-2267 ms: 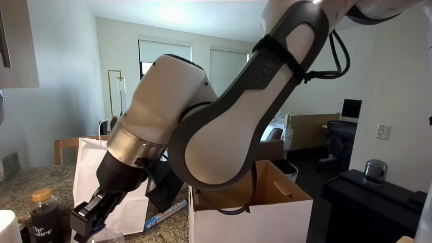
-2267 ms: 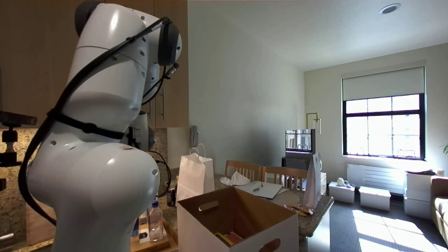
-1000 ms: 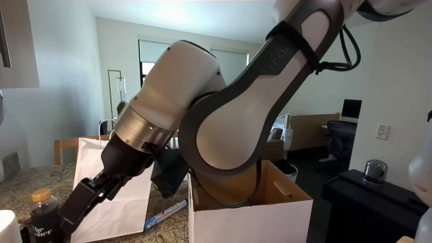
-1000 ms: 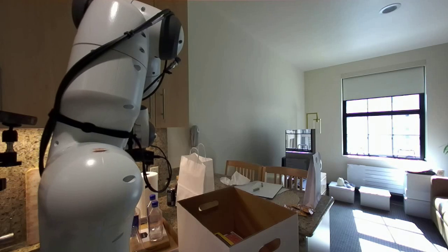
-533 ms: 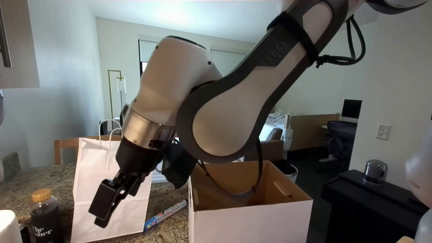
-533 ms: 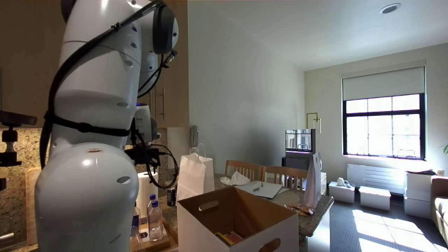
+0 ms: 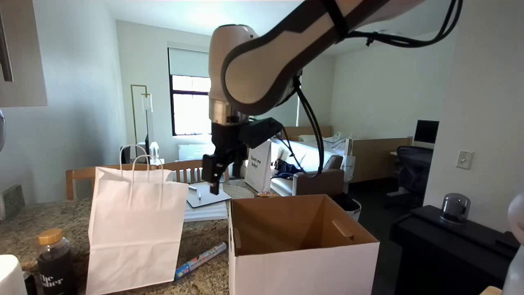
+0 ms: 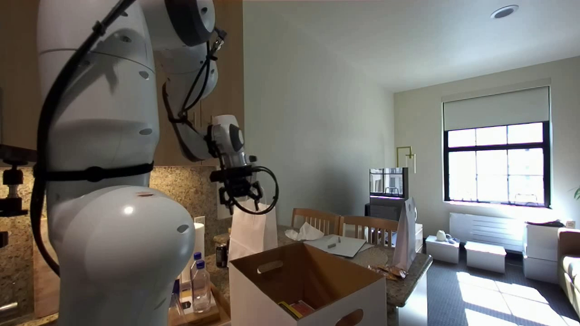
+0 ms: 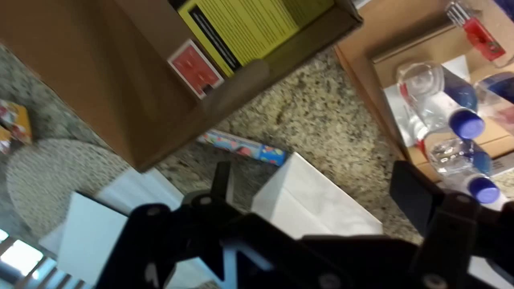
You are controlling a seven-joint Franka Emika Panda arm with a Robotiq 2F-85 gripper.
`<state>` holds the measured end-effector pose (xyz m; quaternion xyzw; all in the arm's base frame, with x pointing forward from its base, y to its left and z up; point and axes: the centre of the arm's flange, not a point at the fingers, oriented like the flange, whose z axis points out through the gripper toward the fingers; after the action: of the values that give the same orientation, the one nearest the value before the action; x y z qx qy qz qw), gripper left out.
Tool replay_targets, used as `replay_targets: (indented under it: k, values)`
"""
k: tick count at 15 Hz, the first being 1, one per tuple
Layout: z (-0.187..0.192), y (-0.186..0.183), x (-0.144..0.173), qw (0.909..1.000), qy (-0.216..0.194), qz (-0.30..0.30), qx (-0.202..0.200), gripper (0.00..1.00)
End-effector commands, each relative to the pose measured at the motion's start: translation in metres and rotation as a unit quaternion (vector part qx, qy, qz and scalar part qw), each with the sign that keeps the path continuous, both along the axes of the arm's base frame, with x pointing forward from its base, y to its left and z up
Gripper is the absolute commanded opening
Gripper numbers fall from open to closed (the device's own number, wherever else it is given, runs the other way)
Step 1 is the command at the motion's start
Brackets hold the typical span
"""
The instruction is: Remove the water bottles from the box
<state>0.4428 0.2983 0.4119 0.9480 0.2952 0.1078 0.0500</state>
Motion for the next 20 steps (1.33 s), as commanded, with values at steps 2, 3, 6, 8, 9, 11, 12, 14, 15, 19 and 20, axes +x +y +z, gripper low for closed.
replay_targets:
  k: [2,3,6,8,9,11,12,14,15,19,20]
  values:
    - [0.012,-0.105,0.010,0.9897,0.078,-0.119,-0.015,1.00]
    - [0.007,-0.124,0.006,0.9843,0.096,-0.148,-0.005,1.00]
    - [-0.005,-0.165,-0.012,0.9649,0.122,-0.230,0.035,1.00]
    - [-0.014,-0.183,-0.023,0.9509,0.127,-0.274,0.067,1.00]
    - [-0.019,-0.191,-0.029,0.9426,0.133,-0.294,0.084,1.00]
    - [-0.027,-0.204,-0.040,0.9253,0.144,-0.329,0.121,1.00]
    - [-0.030,-0.208,-0.043,0.9172,0.147,-0.346,0.132,1.00]
    - [-0.033,-0.213,-0.043,0.9110,0.138,-0.367,0.128,1.00]
    - [-0.033,-0.213,-0.042,0.9111,0.124,-0.376,0.115,1.00]
    - [-0.024,-0.199,-0.036,0.9215,0.068,-0.381,0.036,1.00]
    - [-0.024,-0.195,-0.036,0.9254,0.062,-0.373,0.014,1.00]
